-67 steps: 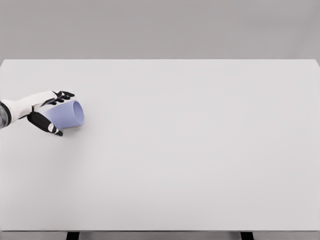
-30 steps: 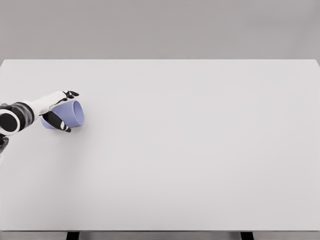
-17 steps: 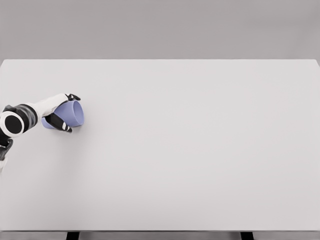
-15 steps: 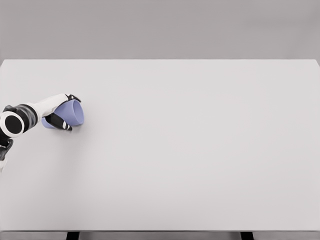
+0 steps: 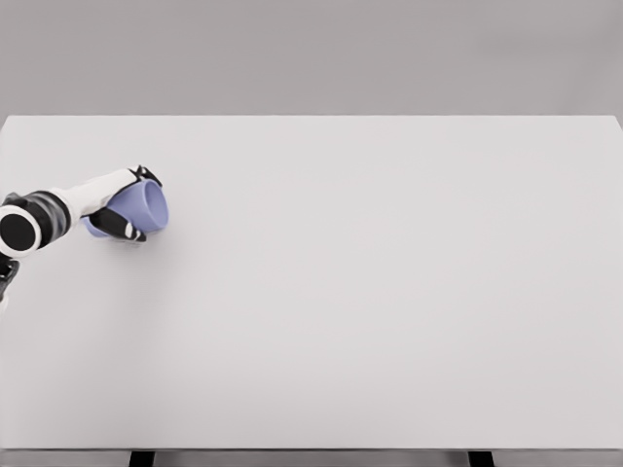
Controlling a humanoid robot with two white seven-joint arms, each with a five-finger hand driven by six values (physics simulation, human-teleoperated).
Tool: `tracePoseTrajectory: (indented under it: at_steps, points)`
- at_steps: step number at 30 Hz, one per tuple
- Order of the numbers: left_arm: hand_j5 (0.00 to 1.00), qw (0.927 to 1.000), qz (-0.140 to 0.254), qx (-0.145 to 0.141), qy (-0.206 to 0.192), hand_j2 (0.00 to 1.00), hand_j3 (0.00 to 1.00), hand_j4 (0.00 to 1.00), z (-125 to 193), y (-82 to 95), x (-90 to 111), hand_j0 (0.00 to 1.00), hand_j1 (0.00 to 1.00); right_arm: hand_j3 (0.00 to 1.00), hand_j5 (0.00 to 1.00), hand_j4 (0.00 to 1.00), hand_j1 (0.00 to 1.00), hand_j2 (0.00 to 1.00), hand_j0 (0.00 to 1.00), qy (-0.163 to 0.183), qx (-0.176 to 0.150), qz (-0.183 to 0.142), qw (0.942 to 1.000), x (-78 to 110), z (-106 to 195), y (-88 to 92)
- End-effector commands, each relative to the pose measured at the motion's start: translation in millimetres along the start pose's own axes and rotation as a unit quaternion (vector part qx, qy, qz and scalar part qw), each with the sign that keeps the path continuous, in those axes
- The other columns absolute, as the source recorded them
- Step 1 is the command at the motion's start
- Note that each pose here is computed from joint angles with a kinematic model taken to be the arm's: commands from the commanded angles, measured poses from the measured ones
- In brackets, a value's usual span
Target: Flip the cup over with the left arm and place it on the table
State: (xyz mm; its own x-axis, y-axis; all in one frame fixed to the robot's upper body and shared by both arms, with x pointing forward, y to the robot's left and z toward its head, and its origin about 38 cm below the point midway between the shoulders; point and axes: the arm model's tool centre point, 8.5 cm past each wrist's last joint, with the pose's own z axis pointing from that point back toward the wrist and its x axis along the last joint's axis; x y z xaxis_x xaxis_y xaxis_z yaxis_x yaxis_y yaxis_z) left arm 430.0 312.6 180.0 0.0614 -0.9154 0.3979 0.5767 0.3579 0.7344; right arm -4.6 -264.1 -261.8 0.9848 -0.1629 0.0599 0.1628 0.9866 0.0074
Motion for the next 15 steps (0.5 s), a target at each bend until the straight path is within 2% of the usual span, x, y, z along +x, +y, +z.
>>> tracePoseTrajectory:
  at_steps: [1,3,4,8,11,12,13,15]
  points:
    - [0.34,0.9989,-0.01,0.013,-0.044,0.34,0.34,0.34,5.1,11.6,5.6,0.34,0.34,1.0,1.0,1.0,1.0,1.0,1.0,0.0,0.0,0.0,1.0,-0.1,0.0,0.0]
    - [0.34,0.9962,-0.017,0.021,-0.082,0.34,0.34,0.34,9.7,20.3,7.3,0.34,0.34,1.0,1.0,1.0,1.0,1.0,1.0,0.0,0.0,0.0,1.0,0.1,0.0,0.0]
    - [0.34,0.9951,-0.013,0.022,-0.095,0.34,0.34,0.34,8.7,24.4,1.5,0.34,0.34,1.0,1.0,1.0,1.0,1.0,1.0,0.0,0.0,0.0,1.0,-0.1,0.0,0.0]
    - [0.34,0.9801,0.002,0.032,-0.196,0.34,0.34,0.34,6.9,37.1,-26.2,0.34,0.34,1.0,1.0,1.0,1.0,1.0,1.0,0.0,0.0,0.0,1.0,-0.1,0.0,0.0]
    - [0.34,0.9649,0.01,0.048,-0.258,0.34,0.34,0.34,7.4,39.5,-34.2,0.34,0.34,1.0,1.0,1.0,1.0,1.0,1.0,0.0,0.0,0.0,1.0,0.1,0.0,0.0]
    - [0.34,0.9556,0.026,0.057,-0.288,0.34,0.34,0.34,4.8,37.6,-39.0,0.34,0.34,1.0,1.0,1.0,1.0,1.0,1.0,0.0,0.0,0.0,1.0,0.1,0.0,0.0]
    - [0.34,0.9502,0.032,0.062,-0.304,0.34,0.34,0.34,3.5,37.2,-41.1,0.34,0.34,1.0,1.0,1.0,1.0,1.0,1.0,0.0,0.0,0.0,1.0,-0.1,0.0,0.0]
    - [0.34,0.9349,0.053,0.075,-0.343,0.34,0.34,0.34,4.9,36.4,-49.3,0.34,0.34,1.0,1.0,1.0,1.0,1.0,1.0,0.0,0.0,0.0,1.0,-0.1,0.0,0.0]
